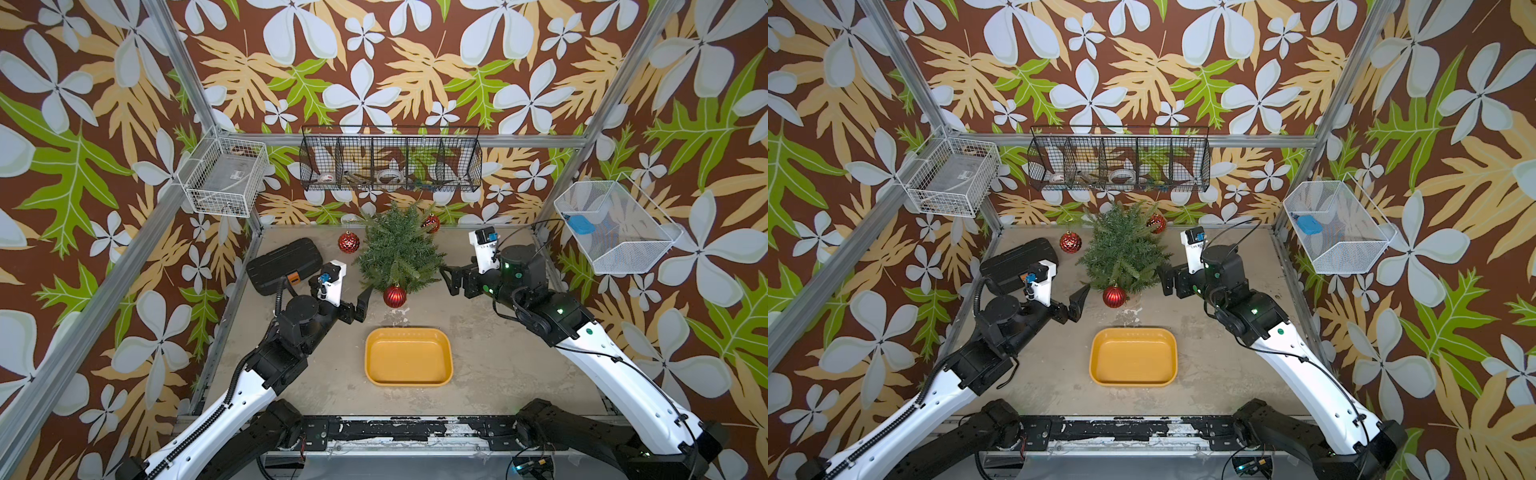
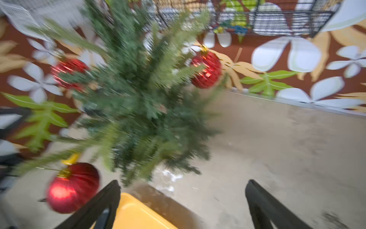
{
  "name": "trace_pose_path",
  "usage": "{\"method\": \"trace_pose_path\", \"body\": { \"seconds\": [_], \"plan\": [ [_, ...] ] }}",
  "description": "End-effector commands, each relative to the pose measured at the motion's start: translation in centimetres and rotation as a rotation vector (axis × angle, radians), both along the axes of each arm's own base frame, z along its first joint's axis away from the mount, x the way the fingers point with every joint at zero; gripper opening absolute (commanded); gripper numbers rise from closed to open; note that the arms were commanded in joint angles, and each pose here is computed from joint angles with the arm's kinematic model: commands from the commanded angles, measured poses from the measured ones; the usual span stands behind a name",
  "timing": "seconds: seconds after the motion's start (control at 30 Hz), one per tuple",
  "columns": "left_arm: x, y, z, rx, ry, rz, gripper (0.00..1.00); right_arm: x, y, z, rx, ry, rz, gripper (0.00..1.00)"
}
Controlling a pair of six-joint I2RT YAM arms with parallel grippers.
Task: Decorate the small christmas tree with ornaments
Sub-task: Hang an ornament on the christmas tree, then reset both arms
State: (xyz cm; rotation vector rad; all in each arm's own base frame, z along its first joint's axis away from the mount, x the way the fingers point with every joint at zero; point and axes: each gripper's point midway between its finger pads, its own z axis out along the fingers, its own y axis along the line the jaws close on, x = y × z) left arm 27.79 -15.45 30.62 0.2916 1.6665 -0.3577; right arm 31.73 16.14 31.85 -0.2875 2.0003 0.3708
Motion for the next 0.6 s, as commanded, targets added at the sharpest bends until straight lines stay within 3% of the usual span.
{"method": "trace_pose_path", "body": {
  "seconds": [0.0,0.17,0.3,0.43,0.57],
  "plan": [
    [0.5,3.9,-1.0,-0.065,0.001,0.216,1.00,1.6,-5.5,-1.4,-0.056,-0.077,-0.230,1.00],
    [-0.2,8.4,-4.9,-0.043,-0.028,0.434,1.00,1.9,-13.0,-8.2,-0.089,-0.117,-0.502,1.00],
    [-0.8,11.4,-8.0,0.001,-0.064,0.590,1.00,1.7,-16.0,-13.6,-0.173,-0.134,-0.575,1.00],
    [-0.8,11.9,-10.7,0.079,-0.122,0.623,0.99,0.9,-18.2,-16.8,-0.233,-0.199,-0.668,1.00],
    [-0.3,13.9,-13.4,0.159,-0.124,0.684,1.00,0.4,-19.2,-18.5,-0.213,-0.237,-0.730,1.00]
  ]
}}
